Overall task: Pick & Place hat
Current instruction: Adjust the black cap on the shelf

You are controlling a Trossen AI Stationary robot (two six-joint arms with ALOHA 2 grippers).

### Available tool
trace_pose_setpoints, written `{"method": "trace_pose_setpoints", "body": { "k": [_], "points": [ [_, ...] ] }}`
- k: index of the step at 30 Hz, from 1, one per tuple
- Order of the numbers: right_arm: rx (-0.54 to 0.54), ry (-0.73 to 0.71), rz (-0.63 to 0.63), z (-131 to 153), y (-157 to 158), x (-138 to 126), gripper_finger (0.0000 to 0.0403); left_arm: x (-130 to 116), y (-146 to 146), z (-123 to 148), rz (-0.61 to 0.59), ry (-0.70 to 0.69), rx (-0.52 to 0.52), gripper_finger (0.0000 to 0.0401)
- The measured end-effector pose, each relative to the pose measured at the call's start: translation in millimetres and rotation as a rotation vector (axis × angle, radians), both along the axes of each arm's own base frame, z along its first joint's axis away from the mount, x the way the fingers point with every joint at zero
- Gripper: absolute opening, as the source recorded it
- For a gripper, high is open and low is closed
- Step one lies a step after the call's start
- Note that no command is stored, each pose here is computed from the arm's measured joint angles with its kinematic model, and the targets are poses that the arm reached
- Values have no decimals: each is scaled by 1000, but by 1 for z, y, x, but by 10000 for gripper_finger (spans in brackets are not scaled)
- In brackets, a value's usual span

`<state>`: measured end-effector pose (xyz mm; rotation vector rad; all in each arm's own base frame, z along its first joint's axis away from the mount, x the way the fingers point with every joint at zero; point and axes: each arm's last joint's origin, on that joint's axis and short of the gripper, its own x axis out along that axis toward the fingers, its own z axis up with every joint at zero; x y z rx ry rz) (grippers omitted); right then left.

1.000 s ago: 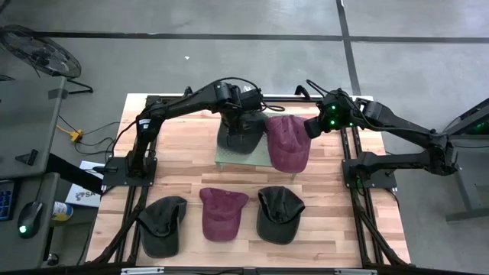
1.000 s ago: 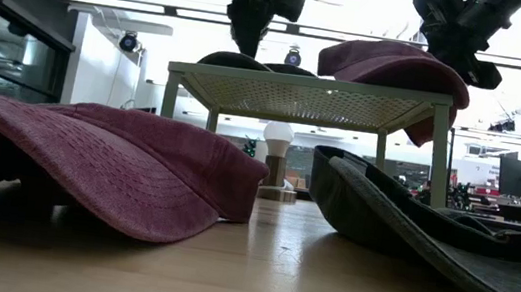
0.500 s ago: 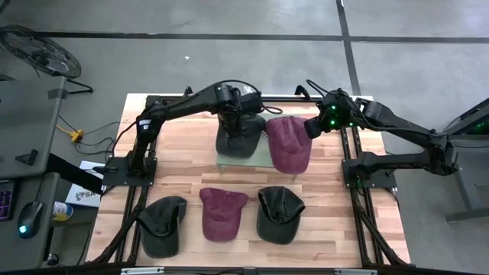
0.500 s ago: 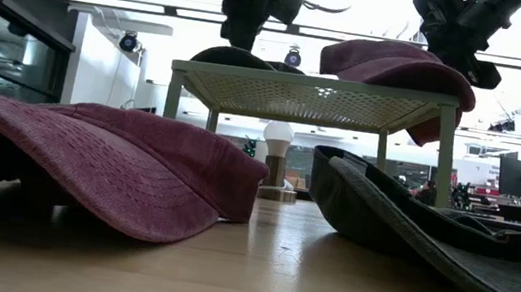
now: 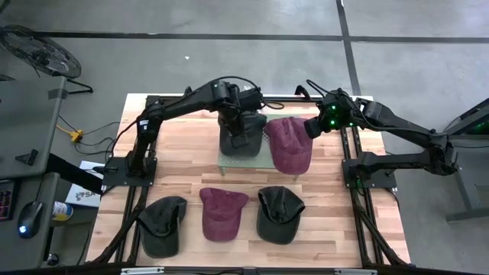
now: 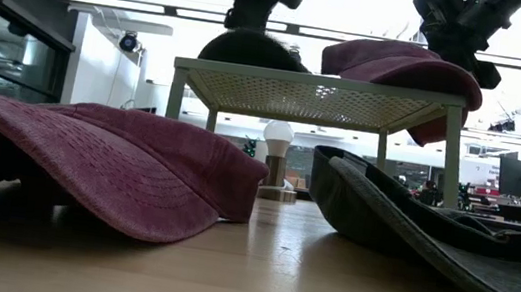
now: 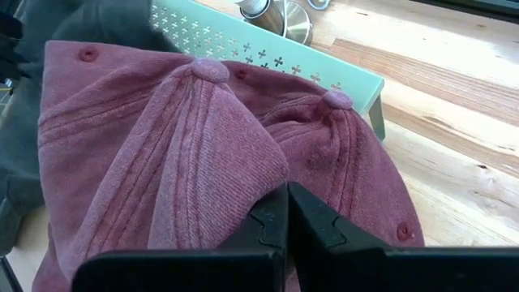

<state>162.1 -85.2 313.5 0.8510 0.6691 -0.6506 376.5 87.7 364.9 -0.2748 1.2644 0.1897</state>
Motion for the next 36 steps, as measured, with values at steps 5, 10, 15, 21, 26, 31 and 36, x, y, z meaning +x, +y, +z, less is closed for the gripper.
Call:
{"method": "trace_pose_setpoints", "body": {
  "k": [5, 10, 15, 21, 26, 31, 36],
  "points": [
    [1, 0, -1, 0, 0, 0, 0, -3, -2, 3, 54, 9, -47, 1],
    [1, 0, -1, 0, 0, 0, 0, -1, -9, 3, 21, 7, -56, 1],
    [0, 0, -1, 0, 0, 0, 0, 4, -19, 2, -21, -1, -21, 1],
    [-3, 1, 2, 0, 0, 0, 0, 7, -22, 2, -65, -13, 73, 1],
    [-3, 1, 3, 0, 0, 0, 0, 7, -22, 2, -98, -10, 86, 1],
    [-5, -2, 3, 0, 0, 0, 0, 7, -23, 2, -121, -13, 74, 1],
    [-5, -2, 3, 0, 0, 0, 0, 7, -23, -1, -124, 4, 65, 3]
  ]
}}
